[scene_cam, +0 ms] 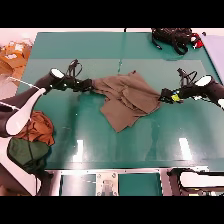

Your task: Fold the shirts.

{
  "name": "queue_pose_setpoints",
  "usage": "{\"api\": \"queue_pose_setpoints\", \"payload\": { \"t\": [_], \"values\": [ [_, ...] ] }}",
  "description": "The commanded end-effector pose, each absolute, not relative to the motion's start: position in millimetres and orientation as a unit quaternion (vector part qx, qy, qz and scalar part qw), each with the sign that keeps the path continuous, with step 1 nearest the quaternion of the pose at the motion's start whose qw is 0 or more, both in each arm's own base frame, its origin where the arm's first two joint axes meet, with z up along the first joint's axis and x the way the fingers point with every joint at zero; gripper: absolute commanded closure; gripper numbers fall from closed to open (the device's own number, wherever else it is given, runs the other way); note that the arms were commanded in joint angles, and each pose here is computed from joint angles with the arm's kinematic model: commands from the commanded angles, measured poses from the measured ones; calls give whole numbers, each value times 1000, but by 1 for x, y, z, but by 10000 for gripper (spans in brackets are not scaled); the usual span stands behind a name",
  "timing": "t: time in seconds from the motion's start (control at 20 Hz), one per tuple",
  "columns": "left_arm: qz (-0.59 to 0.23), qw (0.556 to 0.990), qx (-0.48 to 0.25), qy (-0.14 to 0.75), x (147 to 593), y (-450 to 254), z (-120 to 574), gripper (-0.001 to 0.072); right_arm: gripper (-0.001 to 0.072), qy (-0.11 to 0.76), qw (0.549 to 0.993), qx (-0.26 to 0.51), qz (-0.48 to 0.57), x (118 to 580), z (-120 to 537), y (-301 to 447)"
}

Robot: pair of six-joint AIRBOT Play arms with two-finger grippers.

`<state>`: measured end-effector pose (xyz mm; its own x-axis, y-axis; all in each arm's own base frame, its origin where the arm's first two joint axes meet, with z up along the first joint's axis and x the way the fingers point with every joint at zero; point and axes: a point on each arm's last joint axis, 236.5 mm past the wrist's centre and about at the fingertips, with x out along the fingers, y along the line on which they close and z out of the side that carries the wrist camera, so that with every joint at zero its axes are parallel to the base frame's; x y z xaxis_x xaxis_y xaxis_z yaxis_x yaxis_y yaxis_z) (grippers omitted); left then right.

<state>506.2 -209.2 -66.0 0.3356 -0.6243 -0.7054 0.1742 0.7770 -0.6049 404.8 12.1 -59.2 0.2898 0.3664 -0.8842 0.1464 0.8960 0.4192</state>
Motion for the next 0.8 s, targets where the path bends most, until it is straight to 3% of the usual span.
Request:
{"api": "queue_pose_setpoints", "payload": {
  "t": [0.0,0.2,0.4,0.6,0.75],
  "values": [
    [-252,783,-128,555,489,-171,-54,685,690,591,770,232,62,394,-42,-5],
    [-232,827,-38,511,481,-134,22,684,690,536,804,248,65,397,9,-12],
    [-239,881,-10,408,464,-130,133,684,689,464,846,244,98,397,78,4],
    [-250,931,22,267,412,-128,277,684,690,331,911,206,133,390,210,19],
    [-257,947,46,185,358,-126,358,683,690,220,953,148,146,360,315,29]
  ]
}}
